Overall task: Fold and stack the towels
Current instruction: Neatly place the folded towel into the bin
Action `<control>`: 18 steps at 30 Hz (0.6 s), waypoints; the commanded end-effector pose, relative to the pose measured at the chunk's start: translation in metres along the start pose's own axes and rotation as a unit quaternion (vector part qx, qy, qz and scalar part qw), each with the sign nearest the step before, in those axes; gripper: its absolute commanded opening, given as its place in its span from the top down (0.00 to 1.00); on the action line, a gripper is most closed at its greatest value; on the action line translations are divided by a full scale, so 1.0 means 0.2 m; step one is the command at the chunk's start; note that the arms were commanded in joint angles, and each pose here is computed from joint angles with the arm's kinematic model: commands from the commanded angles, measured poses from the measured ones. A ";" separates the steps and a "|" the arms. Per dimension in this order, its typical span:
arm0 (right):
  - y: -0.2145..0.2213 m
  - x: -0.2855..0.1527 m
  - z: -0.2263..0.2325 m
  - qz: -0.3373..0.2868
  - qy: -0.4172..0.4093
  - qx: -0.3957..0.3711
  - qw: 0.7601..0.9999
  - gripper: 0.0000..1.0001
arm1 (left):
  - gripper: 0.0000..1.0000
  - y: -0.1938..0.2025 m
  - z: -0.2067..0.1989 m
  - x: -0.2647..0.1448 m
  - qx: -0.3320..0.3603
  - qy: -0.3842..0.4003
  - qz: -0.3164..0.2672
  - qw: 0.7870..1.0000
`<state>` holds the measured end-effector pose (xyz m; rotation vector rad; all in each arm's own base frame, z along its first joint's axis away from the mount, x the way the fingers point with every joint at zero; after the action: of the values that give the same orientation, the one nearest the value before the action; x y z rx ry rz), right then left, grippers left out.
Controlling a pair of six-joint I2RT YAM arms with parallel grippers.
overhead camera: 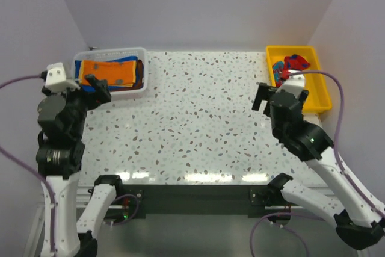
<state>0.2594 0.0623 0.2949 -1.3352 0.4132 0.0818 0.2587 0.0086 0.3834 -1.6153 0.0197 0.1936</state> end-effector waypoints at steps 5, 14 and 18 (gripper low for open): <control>-0.17 -0.26 -0.39 -0.117 0.044 0.049 0.991 0.01 | 0.00 0.15 0.23 -0.43 -0.010 -0.106 -0.036 0.994; -0.04 -0.35 -0.58 -0.147 0.033 0.049 0.987 0.01 | 0.00 0.37 0.17 -0.41 -0.047 -0.077 -0.014 0.996; -0.01 -0.37 -0.63 -0.167 0.023 0.067 0.983 0.01 | 0.00 0.38 0.14 -0.37 -0.050 -0.066 -0.006 0.997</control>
<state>0.1664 -0.0359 0.2997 -1.2641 0.2439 -0.2084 0.1667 0.0308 0.3084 -1.6597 -0.0982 0.3415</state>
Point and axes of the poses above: each gripper's point midway between its finger pads, its own x axis out along the fingers, its own z axis along the line the jaws close on, y = z × x, the point moved 1 cm from there along -x, back along the fingers, and after that the axes turned 11 degrees about x, right-handed, at the moved point
